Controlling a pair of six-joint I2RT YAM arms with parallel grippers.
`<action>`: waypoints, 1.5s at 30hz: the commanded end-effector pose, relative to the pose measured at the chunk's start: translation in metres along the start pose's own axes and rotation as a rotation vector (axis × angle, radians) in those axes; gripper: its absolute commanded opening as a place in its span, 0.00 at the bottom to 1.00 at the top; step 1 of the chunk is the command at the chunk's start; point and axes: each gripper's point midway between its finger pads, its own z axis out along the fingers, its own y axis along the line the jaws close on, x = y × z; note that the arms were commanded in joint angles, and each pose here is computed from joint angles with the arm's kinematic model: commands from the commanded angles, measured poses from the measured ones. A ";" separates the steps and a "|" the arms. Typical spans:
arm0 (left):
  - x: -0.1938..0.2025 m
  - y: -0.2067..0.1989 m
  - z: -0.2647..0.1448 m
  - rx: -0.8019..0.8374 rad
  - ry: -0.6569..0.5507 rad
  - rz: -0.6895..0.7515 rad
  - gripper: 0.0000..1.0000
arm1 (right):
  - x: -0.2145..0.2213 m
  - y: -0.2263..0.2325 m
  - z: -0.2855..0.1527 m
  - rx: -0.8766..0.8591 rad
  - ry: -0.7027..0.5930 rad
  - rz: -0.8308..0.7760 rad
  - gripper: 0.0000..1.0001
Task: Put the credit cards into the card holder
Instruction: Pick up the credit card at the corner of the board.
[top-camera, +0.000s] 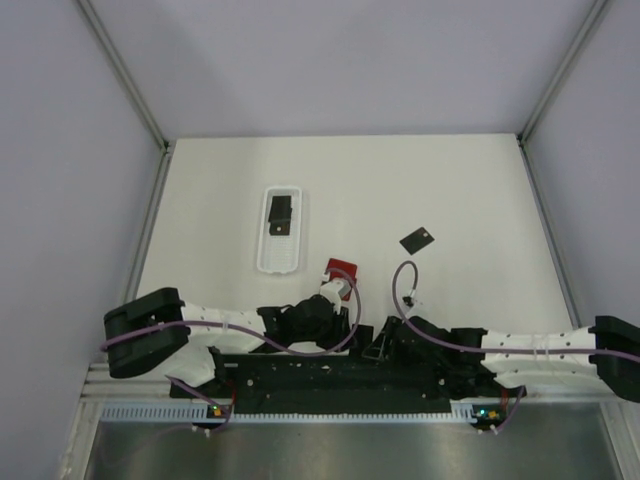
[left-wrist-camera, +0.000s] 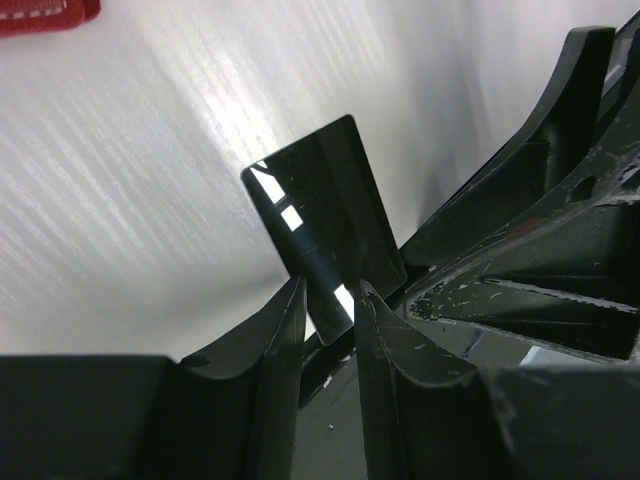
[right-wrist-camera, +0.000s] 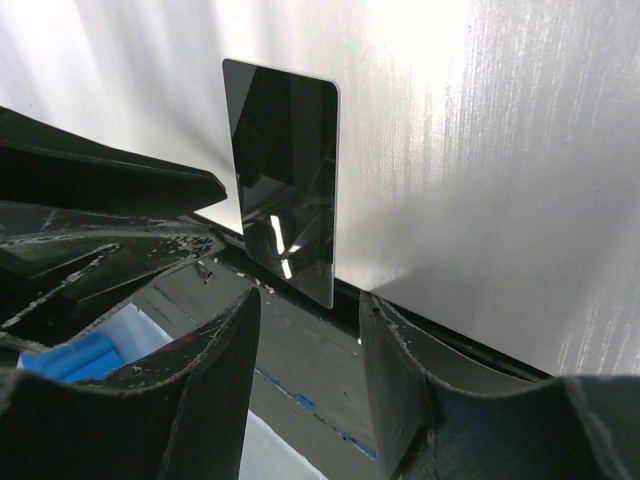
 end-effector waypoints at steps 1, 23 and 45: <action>0.003 -0.002 0.002 0.020 -0.011 -0.013 0.31 | -0.005 -0.017 0.006 0.050 -0.047 0.011 0.45; -0.013 0.009 -0.014 -0.068 -0.099 -0.039 0.37 | -0.022 -0.005 0.003 0.033 -0.127 -0.021 0.00; -0.146 -0.024 -0.179 0.168 -0.706 -0.040 0.81 | -0.060 0.199 -0.087 -0.694 -0.163 -0.477 0.00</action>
